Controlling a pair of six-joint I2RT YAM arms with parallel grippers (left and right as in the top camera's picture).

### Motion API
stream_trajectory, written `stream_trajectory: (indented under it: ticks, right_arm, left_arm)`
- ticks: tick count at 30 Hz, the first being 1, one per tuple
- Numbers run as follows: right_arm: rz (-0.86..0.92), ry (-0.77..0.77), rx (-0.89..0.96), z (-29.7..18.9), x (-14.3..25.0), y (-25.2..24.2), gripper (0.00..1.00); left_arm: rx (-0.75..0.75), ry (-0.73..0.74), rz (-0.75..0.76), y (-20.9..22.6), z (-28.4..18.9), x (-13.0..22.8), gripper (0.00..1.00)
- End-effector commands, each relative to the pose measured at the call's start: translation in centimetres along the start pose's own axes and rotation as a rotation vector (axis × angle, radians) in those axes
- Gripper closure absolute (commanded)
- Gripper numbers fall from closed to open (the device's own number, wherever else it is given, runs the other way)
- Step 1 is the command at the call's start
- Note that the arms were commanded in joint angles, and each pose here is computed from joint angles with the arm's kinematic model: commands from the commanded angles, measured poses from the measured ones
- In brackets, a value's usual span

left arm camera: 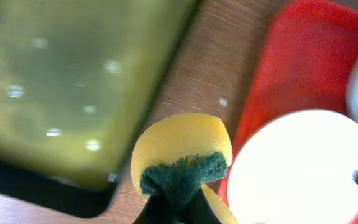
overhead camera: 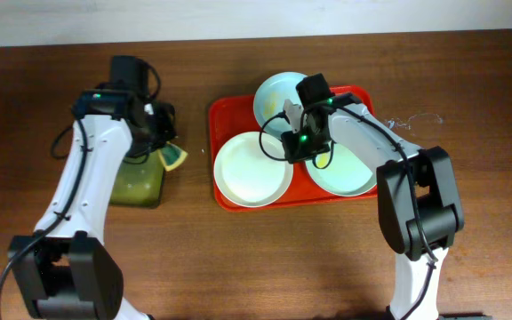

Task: Clean dirty plates on tray and stack at the side
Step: 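Scrub the white plate again with the sponge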

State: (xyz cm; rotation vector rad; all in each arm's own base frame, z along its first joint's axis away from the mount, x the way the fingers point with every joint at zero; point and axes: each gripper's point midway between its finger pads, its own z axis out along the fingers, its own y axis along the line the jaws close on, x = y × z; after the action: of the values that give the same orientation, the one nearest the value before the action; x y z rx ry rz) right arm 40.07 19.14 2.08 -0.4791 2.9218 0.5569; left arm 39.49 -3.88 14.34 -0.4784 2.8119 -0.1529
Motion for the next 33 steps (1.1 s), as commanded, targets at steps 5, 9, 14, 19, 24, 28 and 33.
stream_trajectory:
  ticks: [5, 9, 14, 19, 24, 28, 33]
  right_arm:
    - [0.006, 0.011, -0.001, 1.9, 1.4, -0.1, 0.96]
    - [0.005, 0.001, -0.005, 1.9, 1.1, 0.0, 0.96]
    - [0.003, -0.006, 0.0, 1.9, 0.9, -0.1, 0.96]
    - [0.001, -0.01, 0.007, 1.9, 0.9, -0.3, 0.96]
    - [0.002, -0.009, 0.007, 1.9, 0.9, -0.3, 0.96]
    - [0.003, -0.007, 0.007, 1.9, 0.9, -0.3, 0.96]
    - [0.002, -0.009, 0.007, 1.9, 0.9, -0.3, 0.96]
  left_arm:
    - [0.139, 0.008, 0.162, -10.0, 2.1, 3.4, 1.0]
    - [0.106, 0.138, 0.284, -13.8, 8.7, 8.4, 1.0]
    - [-0.067, 0.225, 0.315, -10.8, 13.9, 10.5, 1.0]
    - [-0.587, -0.013, 0.409, -2.7, 11.0, 5.2, 1.0]
    - [-0.393, -0.08, 0.347, -7.1, 11.8, 3.5, 1.0]
    - [0.172, 0.043, 0.306, -17.3, 13.2, 5.9, 1.0]
    - [0.241, 0.118, 0.304, -18.4, 15.7, 7.5, 1.0]
